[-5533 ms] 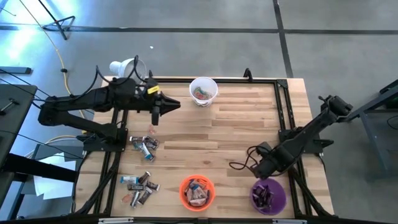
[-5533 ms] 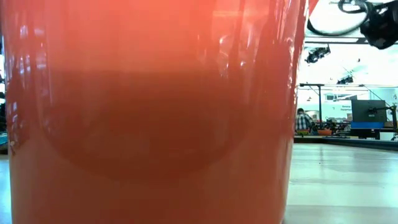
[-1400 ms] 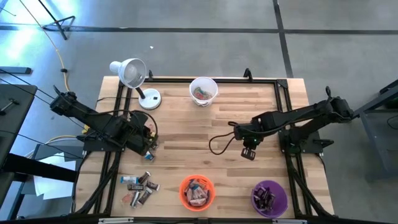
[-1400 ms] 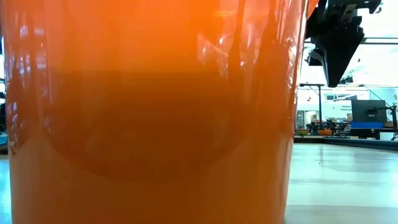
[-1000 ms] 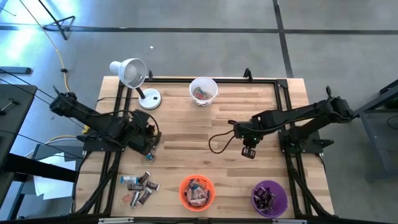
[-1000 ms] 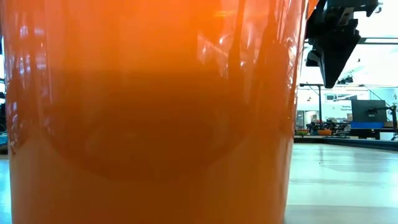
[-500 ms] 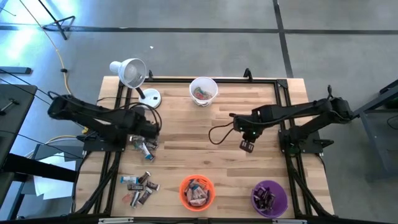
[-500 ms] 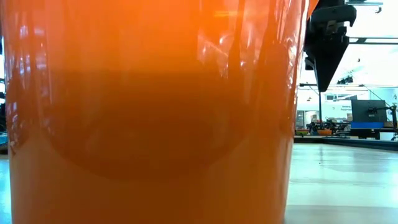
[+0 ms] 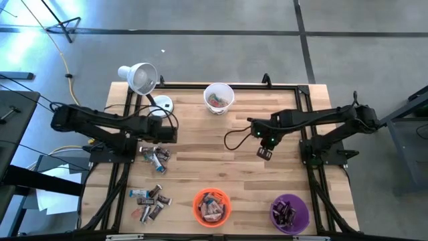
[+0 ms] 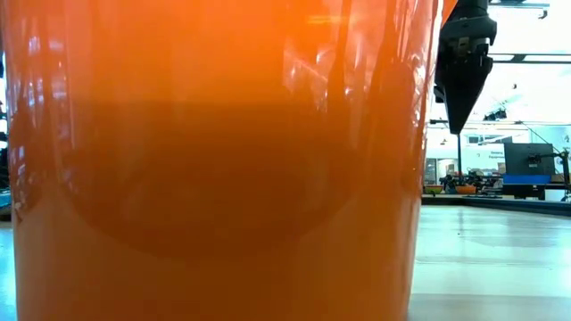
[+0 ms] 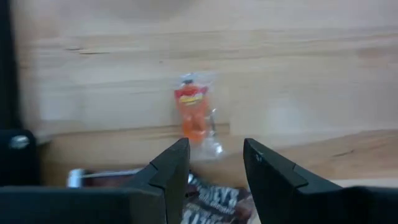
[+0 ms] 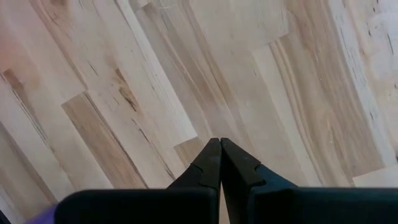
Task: Organize candy in baskets
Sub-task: Put the orange gummy into the white bucket
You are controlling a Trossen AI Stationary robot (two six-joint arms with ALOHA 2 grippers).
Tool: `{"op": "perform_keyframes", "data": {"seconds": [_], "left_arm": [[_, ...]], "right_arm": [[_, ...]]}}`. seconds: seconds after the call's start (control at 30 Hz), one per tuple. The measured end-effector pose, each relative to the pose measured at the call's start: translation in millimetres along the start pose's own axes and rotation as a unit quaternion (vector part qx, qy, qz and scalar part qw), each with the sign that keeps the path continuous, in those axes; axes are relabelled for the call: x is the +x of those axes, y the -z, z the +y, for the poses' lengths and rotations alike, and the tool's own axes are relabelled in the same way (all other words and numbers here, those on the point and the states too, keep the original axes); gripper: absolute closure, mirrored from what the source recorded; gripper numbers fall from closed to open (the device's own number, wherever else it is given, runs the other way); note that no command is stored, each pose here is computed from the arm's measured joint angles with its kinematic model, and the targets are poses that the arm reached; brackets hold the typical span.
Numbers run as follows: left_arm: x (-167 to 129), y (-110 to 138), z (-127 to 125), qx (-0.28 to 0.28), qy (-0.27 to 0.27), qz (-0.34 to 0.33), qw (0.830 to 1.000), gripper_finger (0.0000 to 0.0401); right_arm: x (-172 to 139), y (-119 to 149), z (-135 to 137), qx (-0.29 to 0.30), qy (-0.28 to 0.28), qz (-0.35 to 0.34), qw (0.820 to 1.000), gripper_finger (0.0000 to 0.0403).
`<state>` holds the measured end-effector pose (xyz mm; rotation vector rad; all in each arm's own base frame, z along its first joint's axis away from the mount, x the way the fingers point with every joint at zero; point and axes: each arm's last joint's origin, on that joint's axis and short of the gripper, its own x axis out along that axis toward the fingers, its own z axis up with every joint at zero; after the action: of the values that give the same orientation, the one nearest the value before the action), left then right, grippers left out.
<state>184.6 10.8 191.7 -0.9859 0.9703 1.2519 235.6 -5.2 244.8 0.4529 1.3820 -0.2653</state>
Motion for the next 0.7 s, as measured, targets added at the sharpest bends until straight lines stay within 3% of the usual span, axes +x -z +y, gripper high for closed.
{"op": "perform_keyframes", "data": {"seconds": [0.33,0.57,0.7], "left_arm": [[29,3,15,-0.016,-0.019,0.034,0.999,0.0261],[44,7,13,-0.032,0.035,0.037,0.998,0.0261],[54,10,20,-0.043,0.024,0.028,0.998,0.0261]], "right_arm": [[0,0,0,0.001,0.000,0.000,1.000,0.0403],[0,0,0,0.002,0.000,-0.001,1.000,0.0403],[0,0,0,0.002,0.000,-0.001,1.000,0.0403]]}}
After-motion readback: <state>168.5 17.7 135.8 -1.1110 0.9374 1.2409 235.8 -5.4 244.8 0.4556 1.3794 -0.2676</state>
